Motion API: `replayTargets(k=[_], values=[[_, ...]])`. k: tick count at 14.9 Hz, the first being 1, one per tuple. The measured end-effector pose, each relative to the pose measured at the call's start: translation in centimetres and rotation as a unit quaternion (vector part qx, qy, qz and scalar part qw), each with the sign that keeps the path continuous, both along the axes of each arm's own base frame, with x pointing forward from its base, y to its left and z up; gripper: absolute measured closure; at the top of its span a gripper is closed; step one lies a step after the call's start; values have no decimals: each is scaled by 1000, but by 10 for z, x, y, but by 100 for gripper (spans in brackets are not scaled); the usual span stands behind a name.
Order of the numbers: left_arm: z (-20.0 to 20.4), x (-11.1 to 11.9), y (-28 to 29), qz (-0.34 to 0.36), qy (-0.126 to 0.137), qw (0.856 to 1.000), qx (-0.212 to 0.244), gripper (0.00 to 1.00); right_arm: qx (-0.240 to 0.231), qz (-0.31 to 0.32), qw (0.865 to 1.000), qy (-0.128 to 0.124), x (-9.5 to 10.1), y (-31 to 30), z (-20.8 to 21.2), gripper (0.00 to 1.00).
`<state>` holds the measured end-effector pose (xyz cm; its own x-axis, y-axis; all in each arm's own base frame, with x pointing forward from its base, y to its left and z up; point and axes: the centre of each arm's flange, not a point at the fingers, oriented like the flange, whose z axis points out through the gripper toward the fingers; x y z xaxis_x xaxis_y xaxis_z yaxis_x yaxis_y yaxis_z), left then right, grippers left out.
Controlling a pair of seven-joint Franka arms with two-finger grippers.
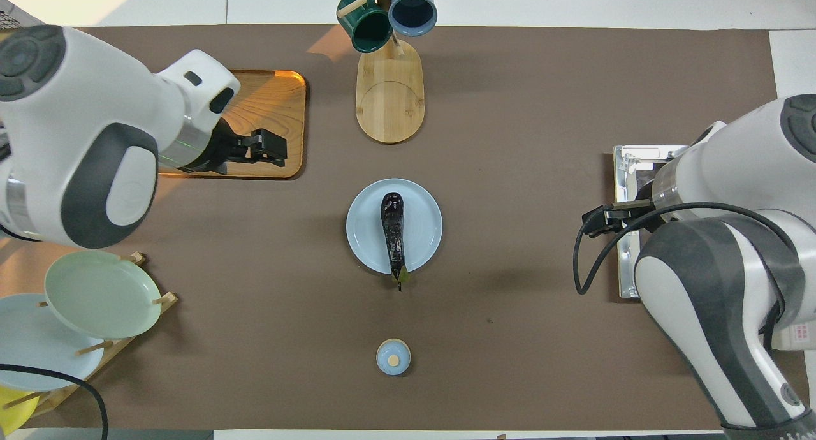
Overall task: Put eggplant into oven
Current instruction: 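Withdraw the left gripper while the right gripper reaches toward the plate, then grasp the eggplant on the blue plate with the right gripper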
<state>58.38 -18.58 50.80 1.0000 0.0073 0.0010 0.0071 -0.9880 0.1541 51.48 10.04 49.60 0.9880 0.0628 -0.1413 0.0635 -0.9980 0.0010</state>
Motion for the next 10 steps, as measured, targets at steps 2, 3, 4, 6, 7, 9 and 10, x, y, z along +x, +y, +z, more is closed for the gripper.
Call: replayTargets(k=[2, 3, 4, 6, 7, 9, 10], values=[[9, 6, 29, -2, -5, 1000, 10, 0, -1, 21, 1000, -4, -8, 47, 13, 0], [13, 6, 42, -8, -4, 1000, 15, 0, -3, 21, 1000, -10, -16, 80, 17, 0], [18, 5, 54, -17, -3, 1000, 21, 0, -4, 22, 1000, -19, -26, 116, 20, 0], [28, 1, 79, -34, 0, 999, 29, 0, 1, 17, 999, -40, -44, 190, 24, 0], [34, -2, 91, -42, 3, 999, 30, 0, 8, 10, 998, -54, -47, 226, 21, 0], [42, -8, 110, -49, 6, 998, 39, 0, 21, 5, 998, -66, -43, 296, 3, 0], [44, -12, 114, -51, 8, 998, 45, 0, 20, 3, 998, -65, -39, 328, -14, 0]])
